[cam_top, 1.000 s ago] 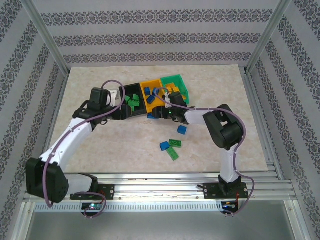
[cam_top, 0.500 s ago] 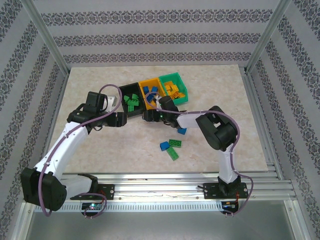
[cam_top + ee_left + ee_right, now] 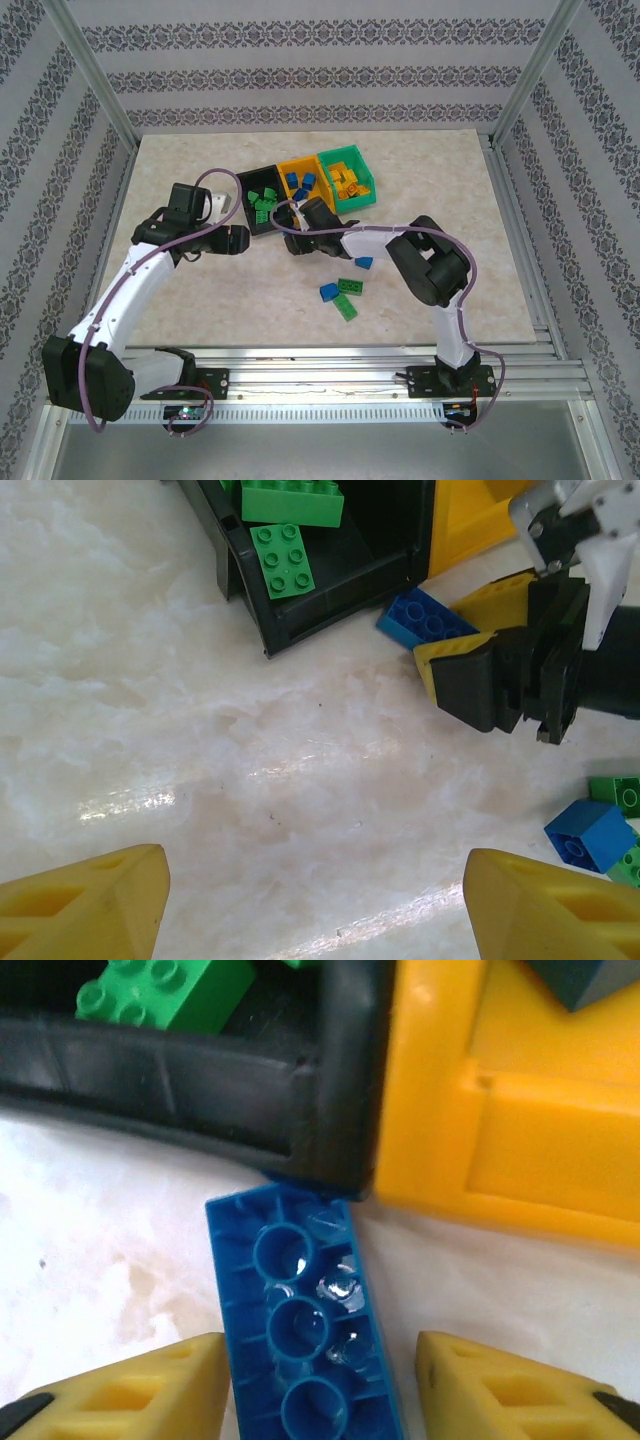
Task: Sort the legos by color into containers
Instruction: Pick up the lego from the center of the table, then place the lego in the container.
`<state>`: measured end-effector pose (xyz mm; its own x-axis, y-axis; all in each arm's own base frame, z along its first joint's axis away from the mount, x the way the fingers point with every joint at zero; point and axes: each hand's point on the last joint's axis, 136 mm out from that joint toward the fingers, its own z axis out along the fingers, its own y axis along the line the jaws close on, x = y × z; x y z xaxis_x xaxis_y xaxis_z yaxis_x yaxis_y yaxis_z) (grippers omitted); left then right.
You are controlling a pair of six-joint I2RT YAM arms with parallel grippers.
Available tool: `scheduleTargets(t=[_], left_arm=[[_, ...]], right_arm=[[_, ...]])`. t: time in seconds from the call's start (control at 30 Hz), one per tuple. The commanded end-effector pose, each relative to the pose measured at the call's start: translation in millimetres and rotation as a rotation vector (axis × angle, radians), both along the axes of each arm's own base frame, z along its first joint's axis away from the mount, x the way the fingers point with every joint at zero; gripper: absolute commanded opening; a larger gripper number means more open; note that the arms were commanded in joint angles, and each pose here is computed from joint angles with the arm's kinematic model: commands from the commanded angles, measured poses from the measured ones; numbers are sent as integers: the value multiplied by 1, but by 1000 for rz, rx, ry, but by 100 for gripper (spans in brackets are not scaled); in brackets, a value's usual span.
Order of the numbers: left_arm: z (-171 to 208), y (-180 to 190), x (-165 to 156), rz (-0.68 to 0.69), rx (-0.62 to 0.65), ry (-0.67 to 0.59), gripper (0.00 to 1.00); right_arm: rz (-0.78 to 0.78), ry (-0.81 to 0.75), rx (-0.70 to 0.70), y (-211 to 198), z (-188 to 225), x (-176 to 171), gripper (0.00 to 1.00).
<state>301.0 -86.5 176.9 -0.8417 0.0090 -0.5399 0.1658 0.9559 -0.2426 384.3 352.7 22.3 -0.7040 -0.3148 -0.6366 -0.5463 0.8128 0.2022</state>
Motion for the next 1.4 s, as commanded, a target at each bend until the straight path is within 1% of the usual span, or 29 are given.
scheduleTargets(t=[0.0, 0.1, 0.17, 0.33, 0.5, 0.6, 0.7, 0.77, 0.9, 0.93, 1.0, 1.07, 1.1, 1.2, 1.37], left_arm=[[-9, 2, -6, -12, -13, 49, 77], [-10, 2, -6, -12, -20, 52, 77], [-9, 2, -6, -10, -25, 51, 77], [-9, 1, -5, -8, -49, 54, 77], [-8, 3, -3, -1, -55, 57, 77], [-6, 5, -3, 5, -73, 53, 78], [-7, 3, -4, 3, -90, 60, 78], [-8, 2, -5, 1, -100, 63, 78], [-9, -1, -6, -6, -120, 70, 78], [-9, -1, -6, -8, -120, 71, 78], [-9, 0, -7, -4, -115, 73, 78], [-9, 2, -7, -1, -111, 69, 78], [-8, 1, -7, -2, -111, 65, 78], [-9, 3, -9, 3, -105, 65, 78], [-9, 5, -9, 8, -99, 61, 78]], right_arm=[[61, 29, -160, -11, -22, -20, 40], [68, 17, -173, -12, -21, -21, 26], [81, 8, -168, -12, -17, -23, 20], [147, -26, -69, -4, 12, -35, 18], [156, -66, 43, -5, 53, -40, 17], [133, -106, 96, -9, 82, -31, 17], [72, -133, 155, -18, 106, -10, 17], [18, -124, 199, -24, 116, 8, 20], [-83, -85, 289, -31, 124, 47, 20], [-96, -85, 299, -31, 124, 54, 22], [-110, -88, 302, -29, 118, 73, 33], [-101, -35, 324, -24, 111, 88, 43], [-102, -16, 340, -23, 110, 92, 45], [-107, -26, 362, -26, 112, 90, 47], [-105, -23, 337, -41, 105, 64, 48]])
